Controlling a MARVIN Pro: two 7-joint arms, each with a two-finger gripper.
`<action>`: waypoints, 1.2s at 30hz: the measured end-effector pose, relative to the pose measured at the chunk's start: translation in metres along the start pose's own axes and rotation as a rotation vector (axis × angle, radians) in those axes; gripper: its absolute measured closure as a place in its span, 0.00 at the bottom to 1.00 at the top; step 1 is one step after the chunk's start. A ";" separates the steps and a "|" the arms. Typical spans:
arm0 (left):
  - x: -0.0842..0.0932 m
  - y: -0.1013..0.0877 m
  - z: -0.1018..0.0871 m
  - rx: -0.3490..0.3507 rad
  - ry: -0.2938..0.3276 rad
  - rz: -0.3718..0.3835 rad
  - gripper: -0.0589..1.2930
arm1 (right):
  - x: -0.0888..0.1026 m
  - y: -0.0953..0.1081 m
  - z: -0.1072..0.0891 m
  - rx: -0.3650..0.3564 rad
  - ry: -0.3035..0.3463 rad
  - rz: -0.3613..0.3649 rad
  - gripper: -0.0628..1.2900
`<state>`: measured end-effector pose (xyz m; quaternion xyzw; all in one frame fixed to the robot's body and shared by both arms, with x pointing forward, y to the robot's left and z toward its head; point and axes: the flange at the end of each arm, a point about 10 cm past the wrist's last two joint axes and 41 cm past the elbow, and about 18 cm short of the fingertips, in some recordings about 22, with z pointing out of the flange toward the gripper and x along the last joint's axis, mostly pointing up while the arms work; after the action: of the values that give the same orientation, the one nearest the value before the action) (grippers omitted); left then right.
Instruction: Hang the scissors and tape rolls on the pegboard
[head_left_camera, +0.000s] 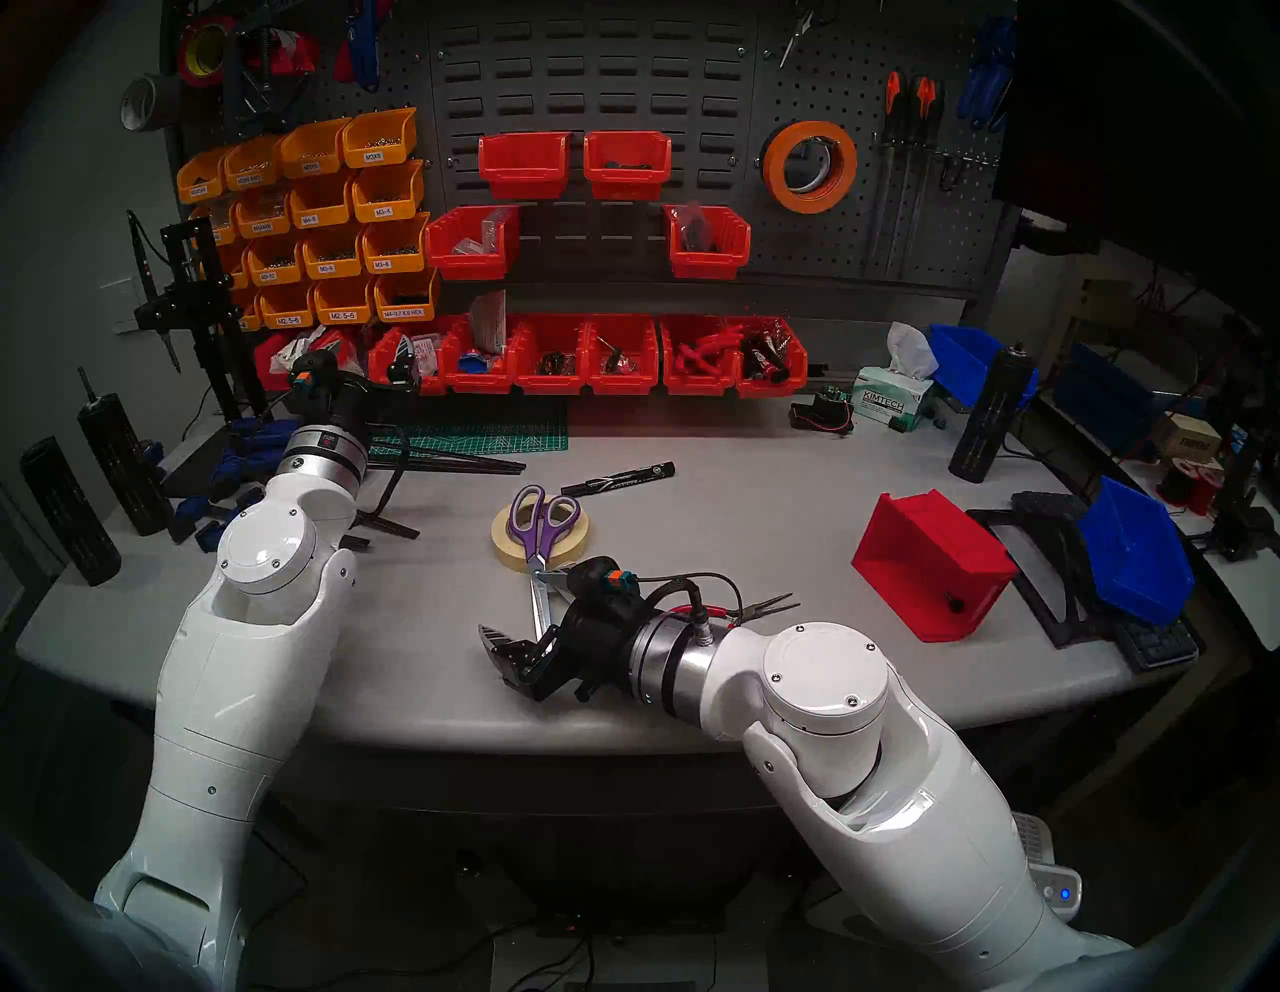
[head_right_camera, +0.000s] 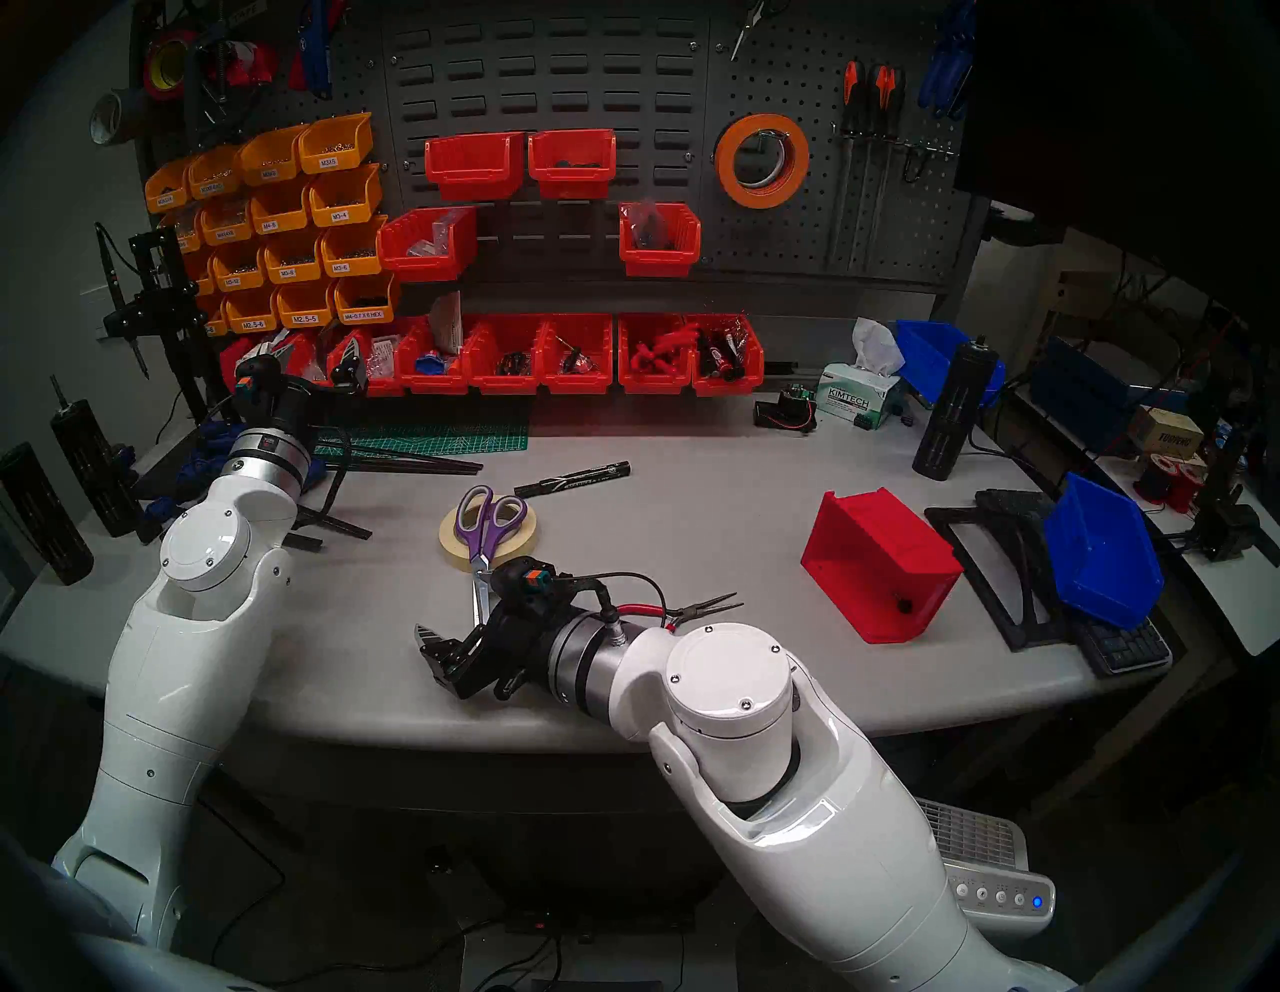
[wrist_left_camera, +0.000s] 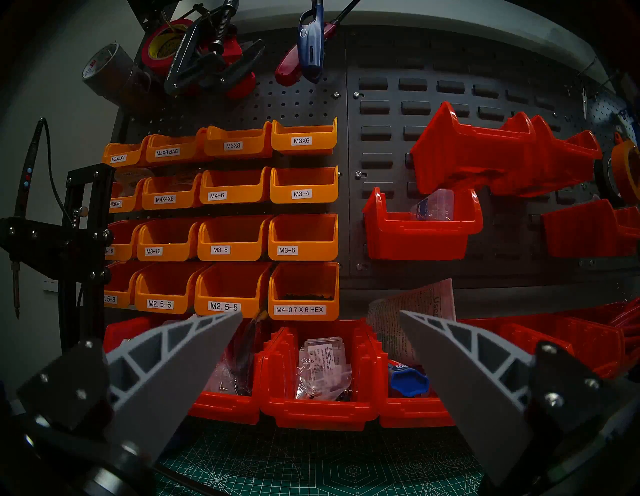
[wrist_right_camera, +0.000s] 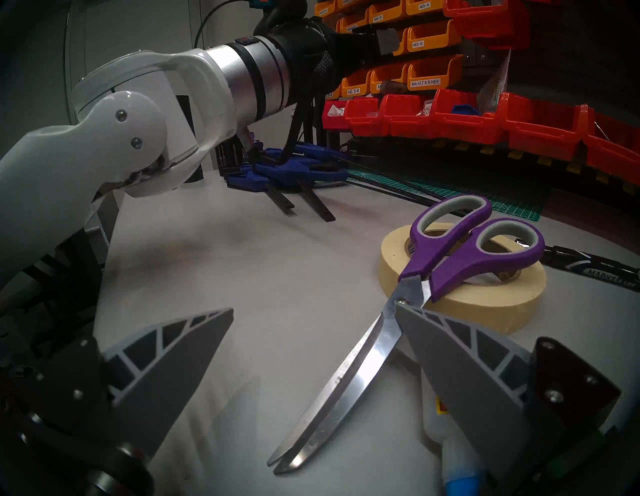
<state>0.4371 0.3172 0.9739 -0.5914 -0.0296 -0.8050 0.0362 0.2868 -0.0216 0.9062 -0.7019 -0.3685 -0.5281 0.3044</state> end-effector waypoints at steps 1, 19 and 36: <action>0.000 0.000 0.000 0.000 0.000 0.000 0.04 | 0.000 0.000 0.000 0.000 -0.001 -0.003 0.04; 0.000 0.000 0.000 0.000 0.000 0.000 0.04 | 0.001 -0.003 0.011 0.012 -0.008 -0.055 0.04; 0.000 0.000 0.000 0.000 0.000 0.000 0.04 | 0.002 0.008 0.013 0.003 0.002 -0.027 0.04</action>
<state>0.4371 0.3172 0.9739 -0.5914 -0.0296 -0.8050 0.0362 0.3005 -0.0149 0.9044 -0.6958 -0.3786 -0.5323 0.2986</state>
